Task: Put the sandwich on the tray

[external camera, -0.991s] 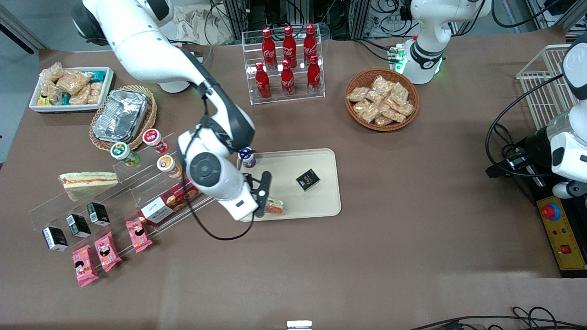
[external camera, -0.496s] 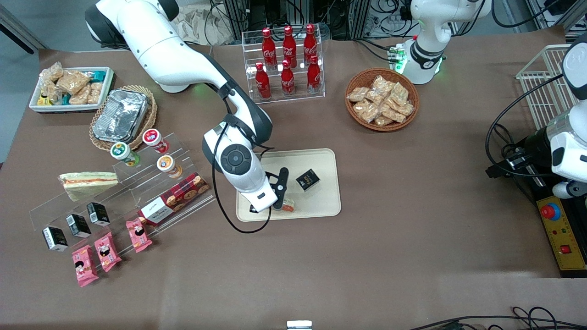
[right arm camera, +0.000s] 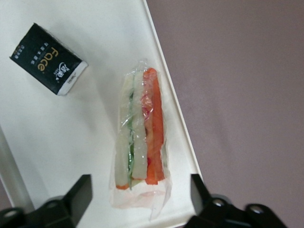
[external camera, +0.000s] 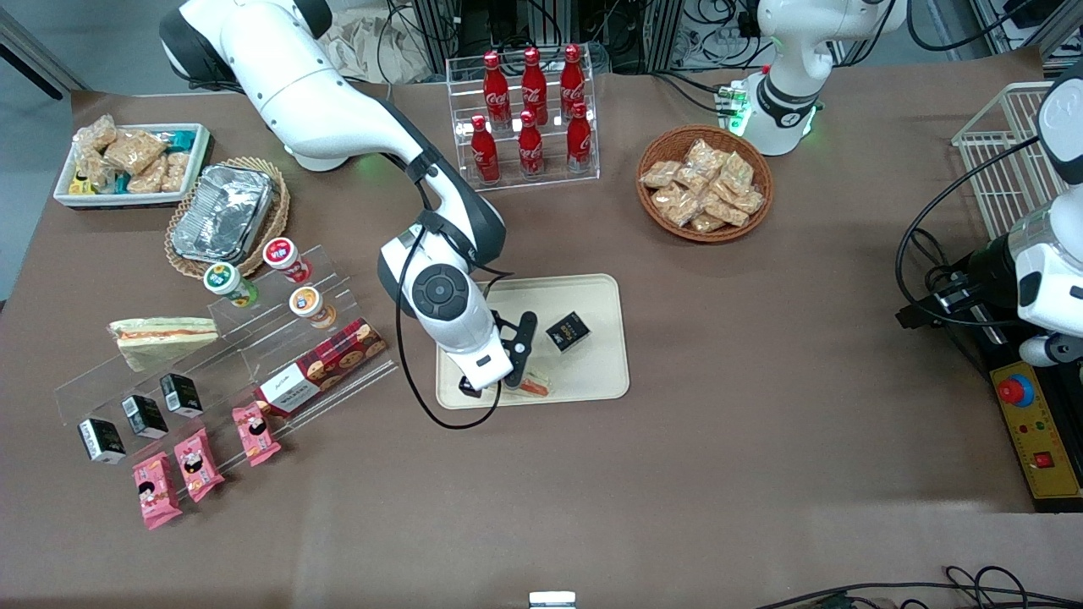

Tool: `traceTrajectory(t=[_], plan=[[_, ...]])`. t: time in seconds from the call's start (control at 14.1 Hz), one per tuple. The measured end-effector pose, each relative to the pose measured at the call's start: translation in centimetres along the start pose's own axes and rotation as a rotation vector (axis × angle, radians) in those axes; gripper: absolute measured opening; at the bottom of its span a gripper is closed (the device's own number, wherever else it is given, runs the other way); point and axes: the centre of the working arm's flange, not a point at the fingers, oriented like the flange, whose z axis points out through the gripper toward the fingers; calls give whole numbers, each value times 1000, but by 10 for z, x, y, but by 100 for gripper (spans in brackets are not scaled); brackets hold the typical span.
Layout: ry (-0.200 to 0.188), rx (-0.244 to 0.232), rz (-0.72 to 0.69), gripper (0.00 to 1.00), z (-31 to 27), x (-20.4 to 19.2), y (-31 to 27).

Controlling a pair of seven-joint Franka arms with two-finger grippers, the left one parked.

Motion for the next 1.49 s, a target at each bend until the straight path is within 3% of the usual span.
traceTrajectory(t=[0.28,0.42,0.64,0.85,1.13,1.35,1.49], plan=[[32,-38,50,100,-43,-12,19],[23,-35,139,100,-80,-30,29],[14,-36,322,100,-143,-76,56],[28,-78,488,100,-195,-124,80],[14,-112,625,100,-243,-189,105],[-26,-90,732,100,-289,-254,108],[-28,-64,828,100,-314,-296,110]])
